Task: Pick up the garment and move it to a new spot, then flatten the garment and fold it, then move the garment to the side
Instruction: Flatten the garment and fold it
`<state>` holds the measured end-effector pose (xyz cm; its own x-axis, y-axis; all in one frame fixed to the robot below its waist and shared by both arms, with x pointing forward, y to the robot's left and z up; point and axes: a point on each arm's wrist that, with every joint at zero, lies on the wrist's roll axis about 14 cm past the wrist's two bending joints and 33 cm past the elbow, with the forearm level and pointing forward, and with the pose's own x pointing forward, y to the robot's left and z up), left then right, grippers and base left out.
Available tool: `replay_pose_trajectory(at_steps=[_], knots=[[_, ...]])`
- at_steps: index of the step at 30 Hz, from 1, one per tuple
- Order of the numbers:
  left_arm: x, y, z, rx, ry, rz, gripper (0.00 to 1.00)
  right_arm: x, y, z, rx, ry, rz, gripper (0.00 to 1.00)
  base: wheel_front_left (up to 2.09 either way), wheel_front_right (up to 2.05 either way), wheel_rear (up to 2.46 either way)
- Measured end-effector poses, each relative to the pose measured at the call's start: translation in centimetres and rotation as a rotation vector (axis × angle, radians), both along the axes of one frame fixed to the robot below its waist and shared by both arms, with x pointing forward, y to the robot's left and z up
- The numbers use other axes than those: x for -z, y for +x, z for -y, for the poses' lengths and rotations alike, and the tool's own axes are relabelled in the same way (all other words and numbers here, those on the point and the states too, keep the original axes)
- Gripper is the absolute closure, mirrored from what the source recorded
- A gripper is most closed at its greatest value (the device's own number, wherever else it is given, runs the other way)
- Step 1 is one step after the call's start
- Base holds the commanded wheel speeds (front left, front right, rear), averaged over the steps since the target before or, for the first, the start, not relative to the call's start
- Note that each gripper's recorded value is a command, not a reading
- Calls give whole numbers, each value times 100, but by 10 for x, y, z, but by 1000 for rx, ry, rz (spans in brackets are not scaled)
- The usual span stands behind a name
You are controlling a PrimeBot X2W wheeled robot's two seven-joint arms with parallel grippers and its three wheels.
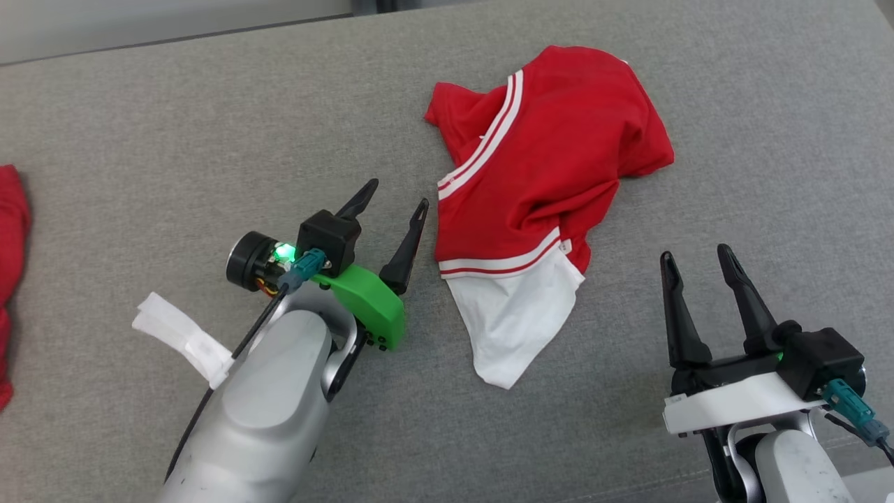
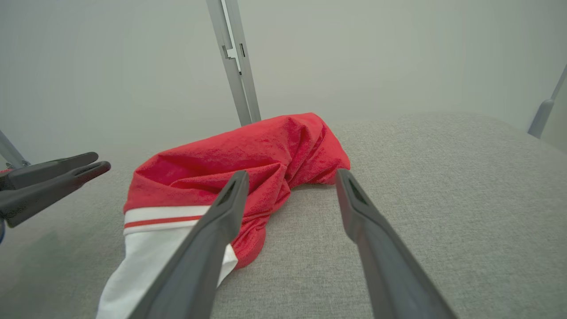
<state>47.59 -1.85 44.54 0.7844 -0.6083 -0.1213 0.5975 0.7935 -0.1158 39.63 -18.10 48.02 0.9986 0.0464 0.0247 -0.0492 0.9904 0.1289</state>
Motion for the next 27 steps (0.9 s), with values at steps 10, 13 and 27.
replay_pose_trajectory(at_steps=[10, 13, 27], knots=[[58, 9, 34, 135, 102, -153, 0, 20, -9, 23, 74, -1, -70, 0, 0, 0, 0], [66, 4, 44, 180, 124, -179, 0, 23, -13, 28, 92, 1, -82, 0, 0, 0, 0], [1, -14, 78, 337, 70, -27, 100, 9, -32, 32, 113, 34, -49, 0, 0, 0, 0]])
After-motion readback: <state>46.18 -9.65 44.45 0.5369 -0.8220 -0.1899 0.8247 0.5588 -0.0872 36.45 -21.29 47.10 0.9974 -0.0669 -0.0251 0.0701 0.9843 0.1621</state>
